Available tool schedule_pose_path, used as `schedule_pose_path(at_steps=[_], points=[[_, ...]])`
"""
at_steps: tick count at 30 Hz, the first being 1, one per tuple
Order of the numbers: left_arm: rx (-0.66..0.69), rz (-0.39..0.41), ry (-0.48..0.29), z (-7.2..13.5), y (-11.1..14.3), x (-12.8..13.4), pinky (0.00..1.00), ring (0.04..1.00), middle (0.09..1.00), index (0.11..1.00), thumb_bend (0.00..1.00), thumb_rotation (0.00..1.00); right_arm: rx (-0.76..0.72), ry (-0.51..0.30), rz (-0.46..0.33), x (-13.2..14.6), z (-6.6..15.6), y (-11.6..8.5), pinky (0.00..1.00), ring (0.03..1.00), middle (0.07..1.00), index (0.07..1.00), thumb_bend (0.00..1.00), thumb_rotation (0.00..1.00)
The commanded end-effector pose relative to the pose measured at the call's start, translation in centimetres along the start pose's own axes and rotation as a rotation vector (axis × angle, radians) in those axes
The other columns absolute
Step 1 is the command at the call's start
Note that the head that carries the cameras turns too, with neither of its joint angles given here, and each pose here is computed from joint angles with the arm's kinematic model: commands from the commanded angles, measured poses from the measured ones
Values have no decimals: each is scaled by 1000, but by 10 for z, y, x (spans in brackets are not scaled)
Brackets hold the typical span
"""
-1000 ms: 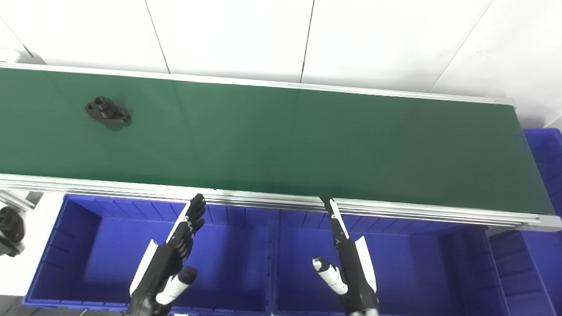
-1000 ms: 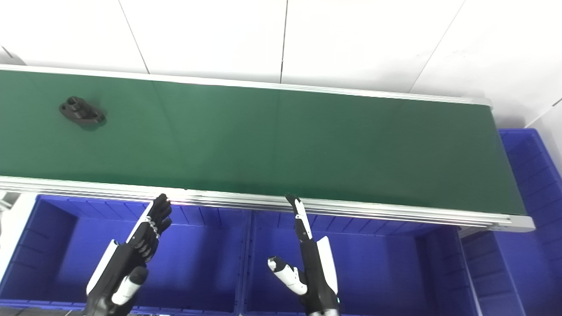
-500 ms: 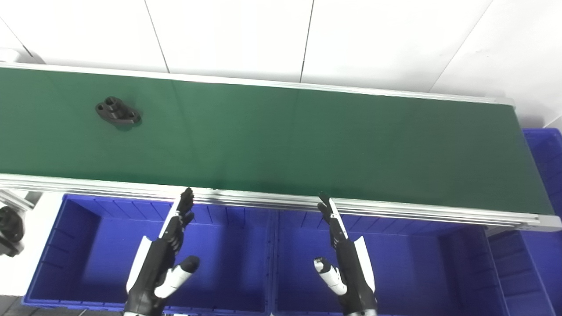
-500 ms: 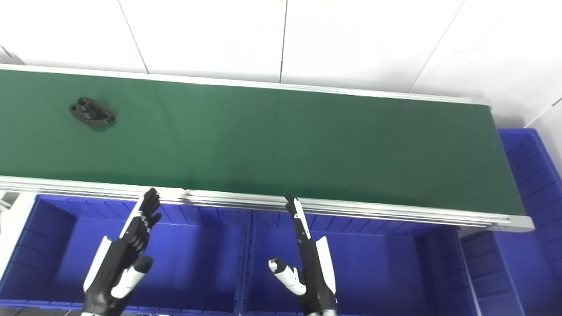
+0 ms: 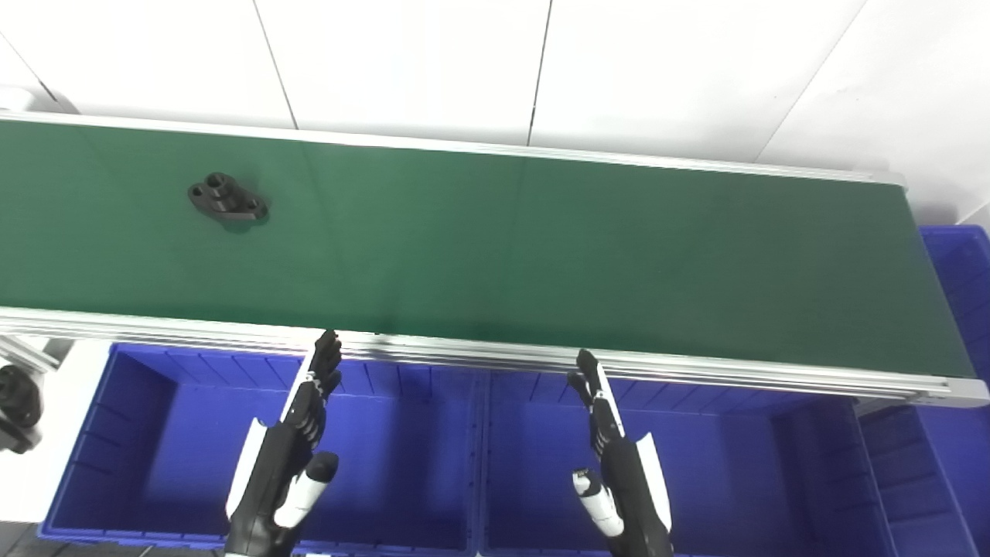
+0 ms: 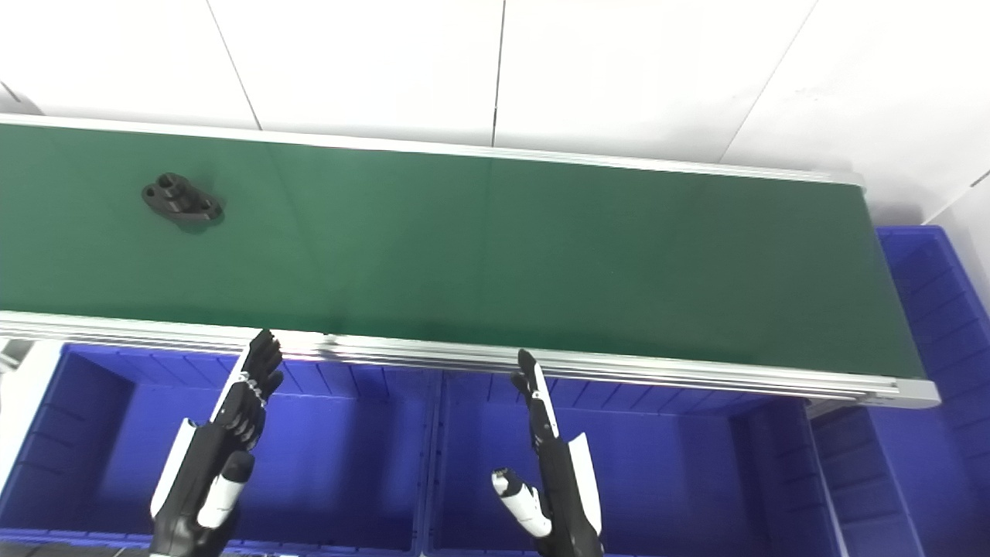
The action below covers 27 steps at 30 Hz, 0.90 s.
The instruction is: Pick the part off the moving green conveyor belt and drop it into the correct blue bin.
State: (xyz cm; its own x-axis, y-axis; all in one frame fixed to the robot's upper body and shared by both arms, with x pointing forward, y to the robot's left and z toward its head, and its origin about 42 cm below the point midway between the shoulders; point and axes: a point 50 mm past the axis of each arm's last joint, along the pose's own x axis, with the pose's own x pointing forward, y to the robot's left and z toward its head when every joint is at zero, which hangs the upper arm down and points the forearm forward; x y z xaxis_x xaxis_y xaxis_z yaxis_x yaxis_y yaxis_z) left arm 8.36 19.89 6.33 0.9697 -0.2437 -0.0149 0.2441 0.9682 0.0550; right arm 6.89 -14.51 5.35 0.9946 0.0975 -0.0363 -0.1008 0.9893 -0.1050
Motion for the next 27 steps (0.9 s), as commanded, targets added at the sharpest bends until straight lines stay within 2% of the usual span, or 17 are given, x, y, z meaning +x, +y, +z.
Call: schedule_pose_path(at_steps=[1, 11, 14, 27], points=[[6, -17, -51, 4, -2, 0, 958, 1000, 1000, 1000, 878, 893, 19, -58, -13, -1, 5, 0, 988, 950, 978, 994, 879, 1000], [38, -15, -45, -6, -10, 3, 898, 979, 1000, 1000, 808, 869, 32, -33, -9, -2, -4, -4, 999, 961, 978, 987, 897, 1000], [32, -4, -36, -8, -12, 2, 896, 974, 1000, 1000, 862, 877, 33, -30, -11, 0, -6, -3, 992, 953, 977, 989, 906, 1000], [49, -6, -6, -18, -22, 1, 867, 958, 1000, 1000, 879, 912, 34, 3, -3, -4, -15, -8, 1000, 965, 990, 998, 948, 1000]])
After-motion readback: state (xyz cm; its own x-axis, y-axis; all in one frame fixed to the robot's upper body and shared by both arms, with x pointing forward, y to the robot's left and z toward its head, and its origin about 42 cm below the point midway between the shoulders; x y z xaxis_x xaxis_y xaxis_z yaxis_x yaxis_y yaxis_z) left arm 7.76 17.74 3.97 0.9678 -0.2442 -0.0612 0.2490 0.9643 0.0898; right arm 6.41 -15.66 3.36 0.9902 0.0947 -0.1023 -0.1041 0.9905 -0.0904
